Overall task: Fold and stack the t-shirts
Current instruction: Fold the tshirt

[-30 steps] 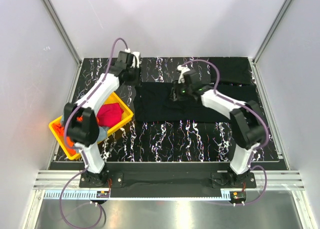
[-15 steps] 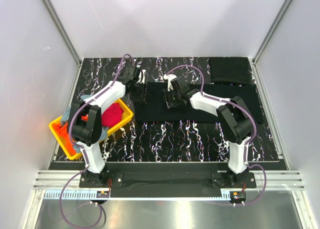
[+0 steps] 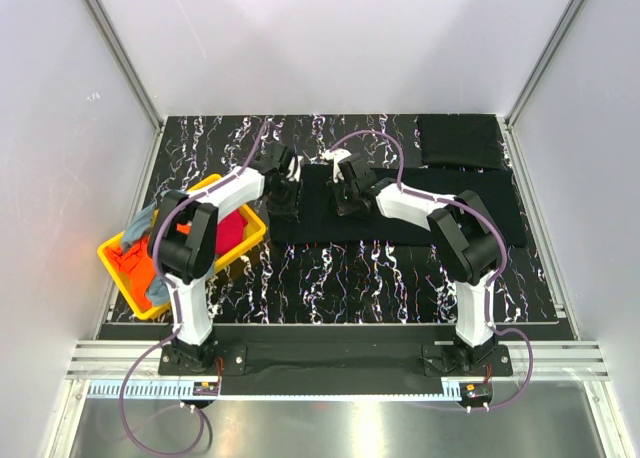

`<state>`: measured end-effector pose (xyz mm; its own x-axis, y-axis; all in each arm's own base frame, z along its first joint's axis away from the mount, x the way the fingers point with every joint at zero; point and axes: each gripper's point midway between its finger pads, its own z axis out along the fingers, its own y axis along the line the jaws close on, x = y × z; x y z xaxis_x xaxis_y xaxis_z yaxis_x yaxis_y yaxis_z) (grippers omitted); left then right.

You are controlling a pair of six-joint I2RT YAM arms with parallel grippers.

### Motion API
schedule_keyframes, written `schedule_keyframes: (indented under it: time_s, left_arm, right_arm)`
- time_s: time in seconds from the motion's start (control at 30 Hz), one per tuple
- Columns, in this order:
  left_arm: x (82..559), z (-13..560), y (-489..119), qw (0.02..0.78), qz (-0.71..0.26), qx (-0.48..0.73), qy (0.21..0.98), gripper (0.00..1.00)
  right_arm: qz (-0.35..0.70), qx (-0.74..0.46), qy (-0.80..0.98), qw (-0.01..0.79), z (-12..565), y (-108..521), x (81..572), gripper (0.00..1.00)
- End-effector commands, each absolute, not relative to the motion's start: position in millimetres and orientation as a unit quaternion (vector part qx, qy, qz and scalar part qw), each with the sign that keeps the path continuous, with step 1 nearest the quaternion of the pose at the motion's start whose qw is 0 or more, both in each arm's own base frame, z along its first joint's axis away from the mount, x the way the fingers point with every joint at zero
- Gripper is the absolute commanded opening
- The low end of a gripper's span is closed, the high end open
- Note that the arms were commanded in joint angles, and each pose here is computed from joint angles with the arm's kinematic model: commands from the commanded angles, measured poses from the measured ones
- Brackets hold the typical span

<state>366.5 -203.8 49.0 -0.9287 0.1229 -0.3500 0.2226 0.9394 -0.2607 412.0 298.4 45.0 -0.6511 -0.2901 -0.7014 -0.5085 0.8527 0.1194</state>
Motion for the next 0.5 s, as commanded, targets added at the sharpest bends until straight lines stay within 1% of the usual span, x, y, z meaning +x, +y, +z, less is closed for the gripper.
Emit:
schedule_keyframes:
  time_s: [0.0, 0.03, 0.13, 0.27, 0.33, 0.47]
  left_arm:
    - [367.3, 41.8, -213.6, 0.162, -0.164, 0.093, 0.969, 0.31]
    - [367.7, 38.9, -211.3, 0.161, -0.157, 0.091, 0.97, 0.28]
    - [368.6, 34.0, -206.7, 0.16, -0.142, 0.09, 0.973, 0.26]
    - [368.8, 25.3, -196.7, 0.155, -0.113, 0.086, 0.978, 0.26]
    - [368.8, 21.3, -192.1, 0.152, -0.098, 0.084, 0.98, 0.25]
    - [370.4, 19.5, -184.8, 0.153, -0.076, 0.082, 0.982, 0.26]
  right_arm:
    - [0.146, -0.212, 0.874, 0.413, 81.9, 304.3, 431.5, 0.0]
    - [0.142, -0.207, 0.873, 0.418, 84.7, 302.1, 432.9, 0.0]
    - [0.132, -0.195, 0.873, 0.426, 88.5, 297.0, 435.7, 0.0]
    - [0.11, -0.174, 0.873, 0.443, 96.2, 287.6, 442.5, 0.0]
    - [0.081, -0.149, 0.874, 0.456, 101.0, 272.0, 451.9, 0.0]
    - [0.059, -0.101, 0.878, 0.464, 104.4, 240.2, 467.0, 0.0]
